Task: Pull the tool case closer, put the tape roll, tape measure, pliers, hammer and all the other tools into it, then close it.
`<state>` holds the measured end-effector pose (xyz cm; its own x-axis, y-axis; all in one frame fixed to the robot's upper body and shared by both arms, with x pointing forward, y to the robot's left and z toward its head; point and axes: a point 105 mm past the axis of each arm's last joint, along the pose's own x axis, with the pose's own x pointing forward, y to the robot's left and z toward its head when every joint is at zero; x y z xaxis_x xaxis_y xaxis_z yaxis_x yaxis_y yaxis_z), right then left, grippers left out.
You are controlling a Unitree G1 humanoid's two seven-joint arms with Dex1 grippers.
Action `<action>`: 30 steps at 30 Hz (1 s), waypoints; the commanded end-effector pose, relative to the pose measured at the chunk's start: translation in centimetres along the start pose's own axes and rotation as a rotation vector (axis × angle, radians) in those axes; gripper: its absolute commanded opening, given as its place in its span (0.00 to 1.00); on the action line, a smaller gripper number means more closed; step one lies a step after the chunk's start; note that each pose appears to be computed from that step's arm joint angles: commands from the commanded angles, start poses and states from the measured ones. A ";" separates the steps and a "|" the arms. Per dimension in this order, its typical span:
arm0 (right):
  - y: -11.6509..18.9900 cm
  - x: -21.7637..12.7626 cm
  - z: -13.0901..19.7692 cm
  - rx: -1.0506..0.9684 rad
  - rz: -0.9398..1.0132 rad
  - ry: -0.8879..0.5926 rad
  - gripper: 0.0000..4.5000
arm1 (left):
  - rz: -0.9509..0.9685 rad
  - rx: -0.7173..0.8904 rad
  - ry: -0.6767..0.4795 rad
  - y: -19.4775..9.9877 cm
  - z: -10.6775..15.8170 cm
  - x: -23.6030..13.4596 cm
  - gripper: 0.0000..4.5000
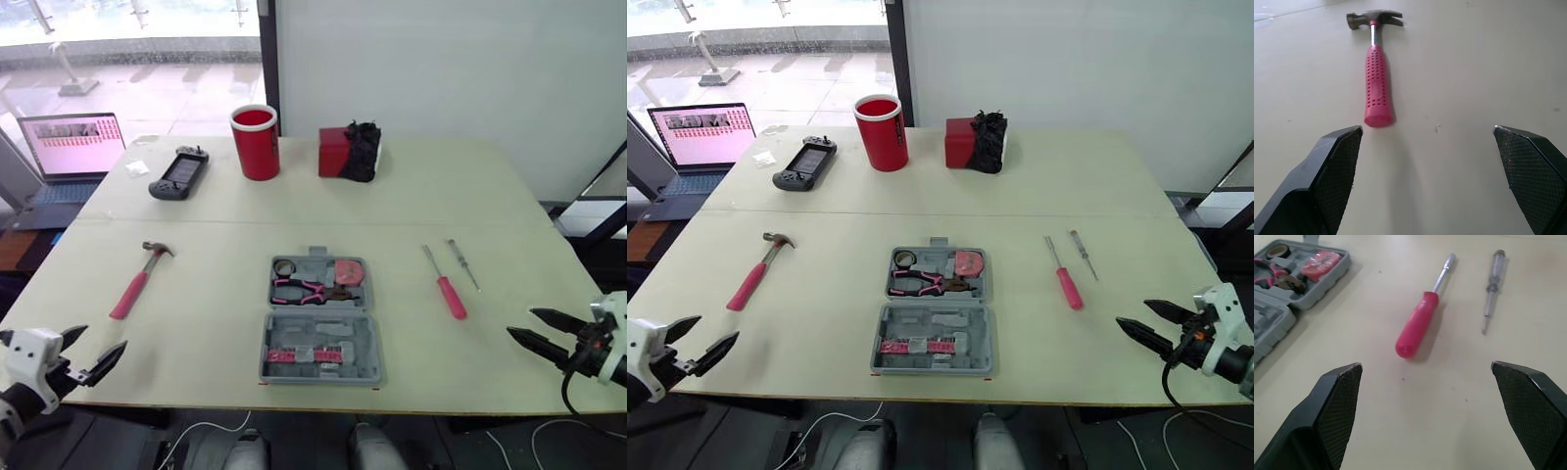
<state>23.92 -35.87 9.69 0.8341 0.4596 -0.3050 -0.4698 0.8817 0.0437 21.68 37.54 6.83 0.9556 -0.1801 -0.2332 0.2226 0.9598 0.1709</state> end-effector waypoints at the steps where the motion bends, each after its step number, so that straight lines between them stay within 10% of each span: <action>1: -0.2 -0.3 1.5 -0.037 -0.007 -0.044 0.99 | 0.053 0.032 -0.042 1.8 1.4 -0.9 1.00; 14: 4.8 3.6 6.9 -0.071 0.215 -0.063 0.99 | -0.077 0.058 -0.105 -1.0 3.7 1.1 1.00; 30: 10.3 4.9 5.6 -0.059 0.108 0.082 0.99 | -0.935 0.353 -0.189 -16.2 18.0 7.6 1.00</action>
<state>24.91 -23.64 13.18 0.7145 0.5813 -0.3893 -0.6038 0.7935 0.0765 29.16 17.35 19.50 0.4190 -0.8764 -0.2375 0.8946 0.3537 0.2733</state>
